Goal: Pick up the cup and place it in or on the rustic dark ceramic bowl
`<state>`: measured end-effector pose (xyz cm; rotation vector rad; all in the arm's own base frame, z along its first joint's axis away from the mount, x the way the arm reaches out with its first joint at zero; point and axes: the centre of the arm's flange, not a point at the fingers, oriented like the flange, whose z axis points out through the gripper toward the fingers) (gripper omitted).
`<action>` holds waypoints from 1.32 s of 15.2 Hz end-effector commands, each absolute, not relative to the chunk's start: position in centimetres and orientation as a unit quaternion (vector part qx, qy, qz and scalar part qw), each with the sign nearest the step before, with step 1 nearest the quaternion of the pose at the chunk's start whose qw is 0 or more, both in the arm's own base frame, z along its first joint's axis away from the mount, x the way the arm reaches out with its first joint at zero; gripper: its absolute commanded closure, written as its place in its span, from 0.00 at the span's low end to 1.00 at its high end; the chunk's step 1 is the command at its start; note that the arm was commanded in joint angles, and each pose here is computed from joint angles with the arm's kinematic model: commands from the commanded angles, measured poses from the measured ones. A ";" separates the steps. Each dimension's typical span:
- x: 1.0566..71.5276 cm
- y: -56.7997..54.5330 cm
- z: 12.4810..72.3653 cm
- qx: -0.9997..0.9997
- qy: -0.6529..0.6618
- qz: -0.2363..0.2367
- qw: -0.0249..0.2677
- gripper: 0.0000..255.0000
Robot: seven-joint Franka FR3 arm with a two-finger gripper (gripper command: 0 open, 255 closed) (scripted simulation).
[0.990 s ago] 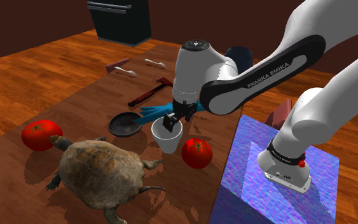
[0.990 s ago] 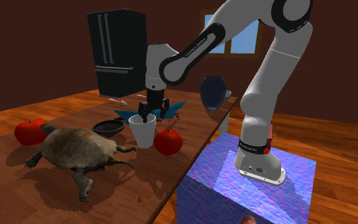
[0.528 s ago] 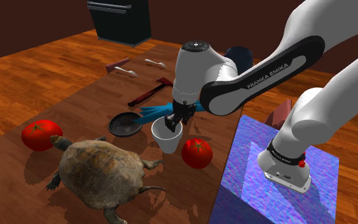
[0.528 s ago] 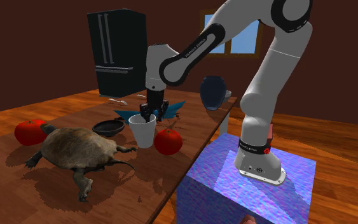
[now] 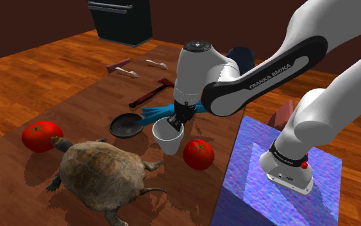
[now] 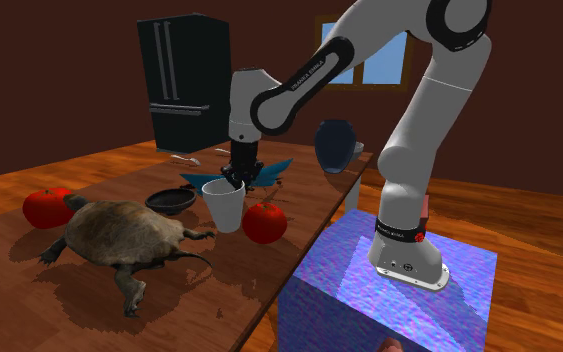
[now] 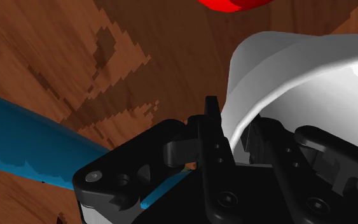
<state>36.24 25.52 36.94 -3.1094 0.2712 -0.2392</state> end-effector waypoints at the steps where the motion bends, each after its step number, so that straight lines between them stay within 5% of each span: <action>1: 36.2 25.5 36.8 -0.993 0.086 -0.075 0.005 1.00; 20: 36.2 25.5 46.9 -0.993 0.086 -0.075 0.005 1.00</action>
